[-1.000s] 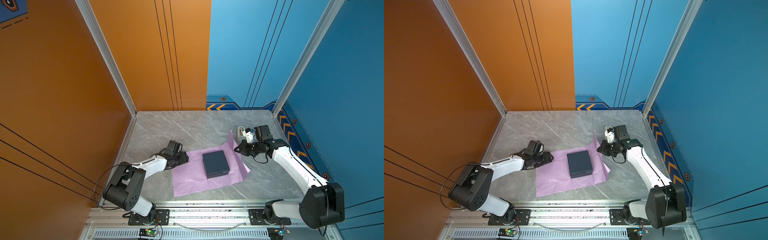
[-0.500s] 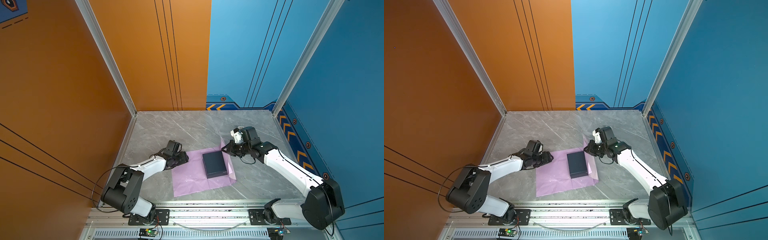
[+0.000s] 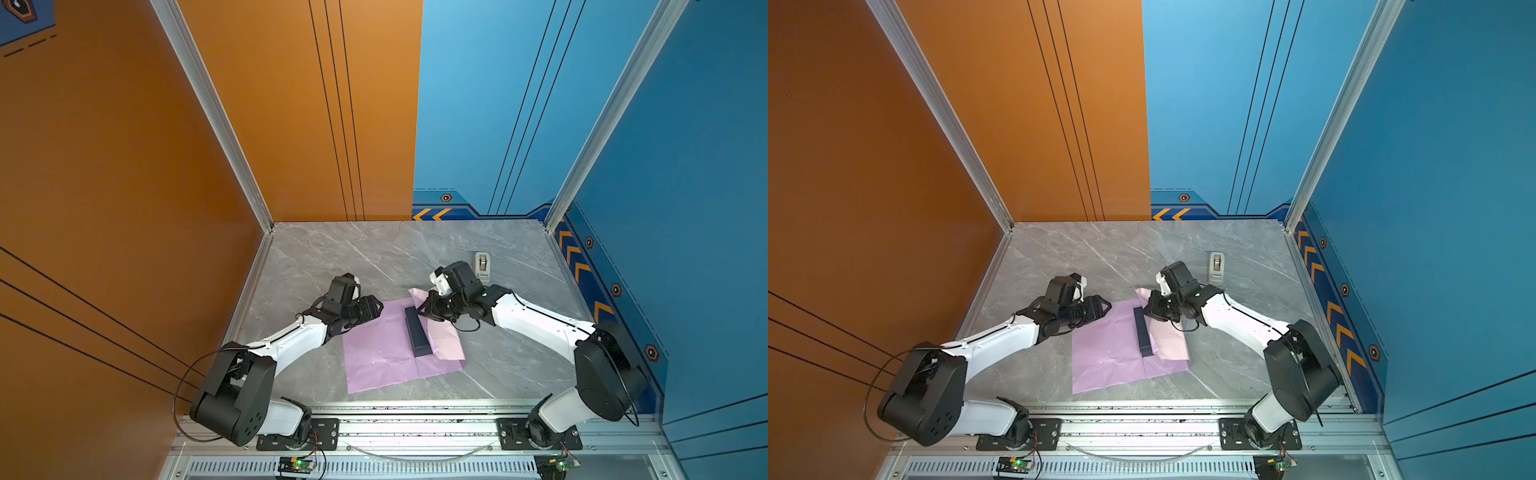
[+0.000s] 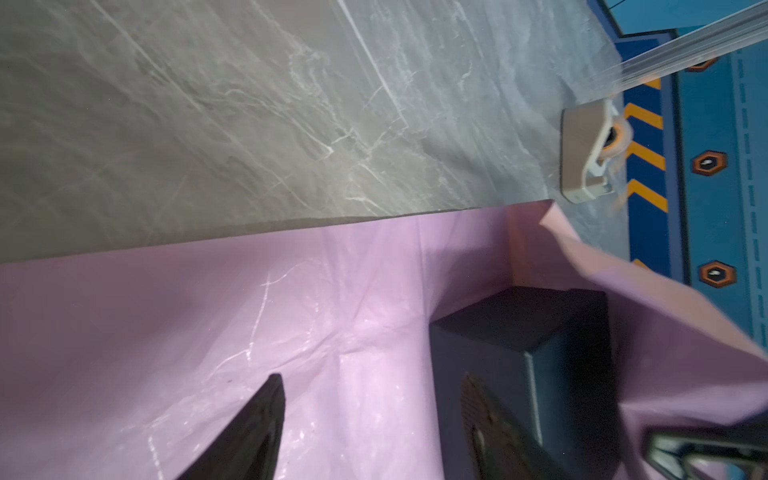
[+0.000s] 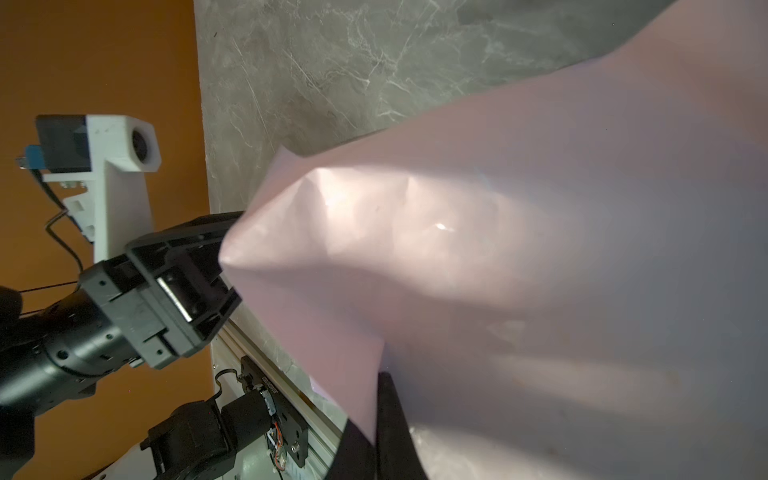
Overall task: Wrap the gift box in paper
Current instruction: 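Lift the pink paper flap with the right gripper and fold it over the box, then press the flap onto the box with the left gripper while the right holds it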
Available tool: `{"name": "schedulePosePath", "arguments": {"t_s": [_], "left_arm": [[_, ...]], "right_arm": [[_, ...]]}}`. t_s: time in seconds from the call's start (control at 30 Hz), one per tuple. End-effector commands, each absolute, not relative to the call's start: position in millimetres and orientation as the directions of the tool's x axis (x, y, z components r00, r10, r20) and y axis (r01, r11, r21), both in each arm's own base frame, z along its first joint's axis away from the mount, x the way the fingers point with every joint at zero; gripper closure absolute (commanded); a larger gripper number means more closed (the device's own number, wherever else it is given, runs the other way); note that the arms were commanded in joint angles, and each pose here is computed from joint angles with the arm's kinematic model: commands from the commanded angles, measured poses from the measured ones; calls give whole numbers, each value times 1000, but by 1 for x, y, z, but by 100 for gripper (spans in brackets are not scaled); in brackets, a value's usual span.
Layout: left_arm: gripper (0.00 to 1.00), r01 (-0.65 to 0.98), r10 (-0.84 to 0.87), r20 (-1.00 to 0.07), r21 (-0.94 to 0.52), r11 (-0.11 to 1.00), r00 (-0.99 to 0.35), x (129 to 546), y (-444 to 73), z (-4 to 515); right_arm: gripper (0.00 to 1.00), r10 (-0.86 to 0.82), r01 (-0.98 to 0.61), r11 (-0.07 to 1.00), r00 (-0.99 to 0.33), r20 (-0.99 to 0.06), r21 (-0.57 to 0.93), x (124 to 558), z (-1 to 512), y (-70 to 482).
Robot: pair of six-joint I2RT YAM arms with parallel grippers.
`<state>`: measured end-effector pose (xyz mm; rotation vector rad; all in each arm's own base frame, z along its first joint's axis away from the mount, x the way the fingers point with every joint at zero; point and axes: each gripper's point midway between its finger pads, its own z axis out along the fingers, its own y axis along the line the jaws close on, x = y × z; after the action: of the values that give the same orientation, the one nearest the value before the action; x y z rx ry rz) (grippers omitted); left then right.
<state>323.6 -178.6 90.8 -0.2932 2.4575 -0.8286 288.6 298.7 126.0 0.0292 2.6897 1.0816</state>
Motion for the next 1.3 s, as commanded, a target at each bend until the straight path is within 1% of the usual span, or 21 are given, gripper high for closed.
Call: {"name": "schedulePosePath", "arguments": {"t_s": [0.0,0.1,0.23,0.3,0.37,0.43,0.57,0.67,0.77,0.9,0.97,1.03,1.1,1.2,1.27], "left_arm": [[31,24,-365,-427,-676,736,-827,322,-191,110],[31,54,-365,-441,-695,717,-820,321,-197,118],[30,89,-364,-454,-716,693,-813,319,-205,127],[29,106,-363,-461,-723,683,-810,318,-210,130],[29,118,-360,-466,-727,676,-808,318,-215,131],[29,129,-353,-465,-733,668,-812,318,-221,131],[30,133,-329,-452,-732,669,-829,317,-236,122],[33,134,-307,-434,-733,667,-847,315,-249,112],[38,127,-299,-416,-738,662,-859,315,-260,101],[46,116,-287,-397,-736,667,-872,313,-267,89],[50,103,-283,-386,-729,677,-878,313,-266,81],[54,84,-280,-378,-713,697,-882,312,-263,72],[55,76,-272,-374,-697,713,-887,310,-260,65],[55,71,-262,-369,-686,724,-892,307,-258,62],[54,78,-254,-374,-680,729,-892,306,-258,63]], "right_arm": [[90,108,-88,712,-967,-232,696,296,128,313],[81,87,-86,711,-974,-209,698,292,119,319],[60,68,-87,706,-979,-190,703,284,115,322],[55,73,-81,700,-980,-183,709,282,113,322],[53,76,-77,694,-981,-179,716,280,112,322],[53,77,-73,694,-982,-175,716,278,109,321],[63,77,-66,707,-982,-170,704,277,103,318],[68,68,-72,722,-982,-174,688,275,99,315],[71,64,-78,728,-981,-181,681,274,100,315],[71,56,-96,729,-978,-200,678,274,104,315],[66,50,-113,730,-975,-219,674,275,111,313],[57,47,-133,745,-967,-251,654,277,122,306],[50,45,-146,767,-959,-281,624,280,134,290],[42,39,-136,847,-948,-315,513,286,141,246],[37,27,-110,904,-950,-312,412,286,137,213]]}}
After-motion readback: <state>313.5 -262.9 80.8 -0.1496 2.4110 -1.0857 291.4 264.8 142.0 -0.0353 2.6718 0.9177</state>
